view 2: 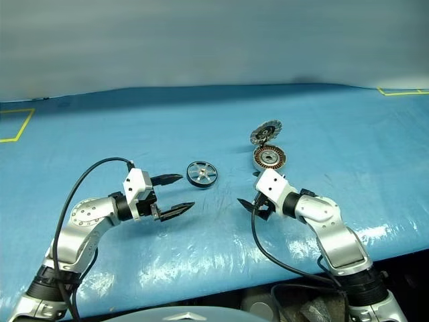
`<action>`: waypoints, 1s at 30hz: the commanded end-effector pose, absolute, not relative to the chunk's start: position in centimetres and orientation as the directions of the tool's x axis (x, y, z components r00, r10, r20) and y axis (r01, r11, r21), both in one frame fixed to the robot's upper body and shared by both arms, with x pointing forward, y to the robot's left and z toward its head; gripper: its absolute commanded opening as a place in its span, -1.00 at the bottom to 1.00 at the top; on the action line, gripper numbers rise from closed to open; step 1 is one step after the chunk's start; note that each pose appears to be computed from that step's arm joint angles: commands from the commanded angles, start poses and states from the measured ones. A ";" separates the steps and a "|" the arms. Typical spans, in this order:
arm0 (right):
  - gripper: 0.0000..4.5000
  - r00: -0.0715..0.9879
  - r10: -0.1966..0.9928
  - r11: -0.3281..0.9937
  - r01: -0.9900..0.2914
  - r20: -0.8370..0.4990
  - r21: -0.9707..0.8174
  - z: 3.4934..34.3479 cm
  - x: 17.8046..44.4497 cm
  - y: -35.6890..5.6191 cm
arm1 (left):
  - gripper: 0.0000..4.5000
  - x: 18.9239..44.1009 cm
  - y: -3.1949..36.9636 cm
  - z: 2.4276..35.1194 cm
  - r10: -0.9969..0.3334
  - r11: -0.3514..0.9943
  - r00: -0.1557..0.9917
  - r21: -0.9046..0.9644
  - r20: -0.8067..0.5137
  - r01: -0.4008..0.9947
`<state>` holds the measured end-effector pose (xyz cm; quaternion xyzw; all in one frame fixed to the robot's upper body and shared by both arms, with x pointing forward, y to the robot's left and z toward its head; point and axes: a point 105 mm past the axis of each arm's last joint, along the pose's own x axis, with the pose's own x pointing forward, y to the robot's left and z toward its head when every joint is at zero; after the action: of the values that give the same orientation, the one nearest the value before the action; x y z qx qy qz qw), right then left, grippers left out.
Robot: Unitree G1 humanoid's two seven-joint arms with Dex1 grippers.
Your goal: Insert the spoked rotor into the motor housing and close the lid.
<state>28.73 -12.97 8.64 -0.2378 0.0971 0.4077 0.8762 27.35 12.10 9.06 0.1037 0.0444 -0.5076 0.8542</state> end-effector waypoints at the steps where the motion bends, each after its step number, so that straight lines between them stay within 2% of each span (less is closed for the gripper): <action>1: 0.99 0.680 0.659 0.574 -0.731 -0.320 -0.369 9.8 29.4 -13.2 | 1.00 27.4 12.1 10.1 -0.853 0.476 0.500 0.173 -0.146 0.862; 15: 0.99 0.728 0.595 0.584 -0.683 -0.341 -0.438 10.0 30.8 -14.3 | 1.00 27.8 12.0 10.2 -0.836 0.514 0.536 0.174 -0.117 0.840; 20: 0.99 0.768 0.550 0.611 -0.637 -0.327 -0.469 11.5 32.6 -14.8 | 1.00 27.7 11.6 10.0 -0.840 0.508 0.529 0.169 -0.117 0.844; 24: 0.99 0.791 0.490 0.619 -0.612 -0.367 -0.492 12.0 34.2 -15.5 | 1.00 27.6 11.5 9.9 -0.840 0.512 0.531 0.164 -0.114 0.844; 30: 0.99 0.766 0.410 0.654 -0.625 -0.494 -0.427 10.8 35.7 -16.0 | 1.00 27.5 11.4 9.5 -0.833 0.521 0.540 0.161 -0.119 0.838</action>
<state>35.19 -15.70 10.28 -0.2981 0.1718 0.3037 0.8885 27.62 11.88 8.59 0.0919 0.0370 -0.4761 0.8738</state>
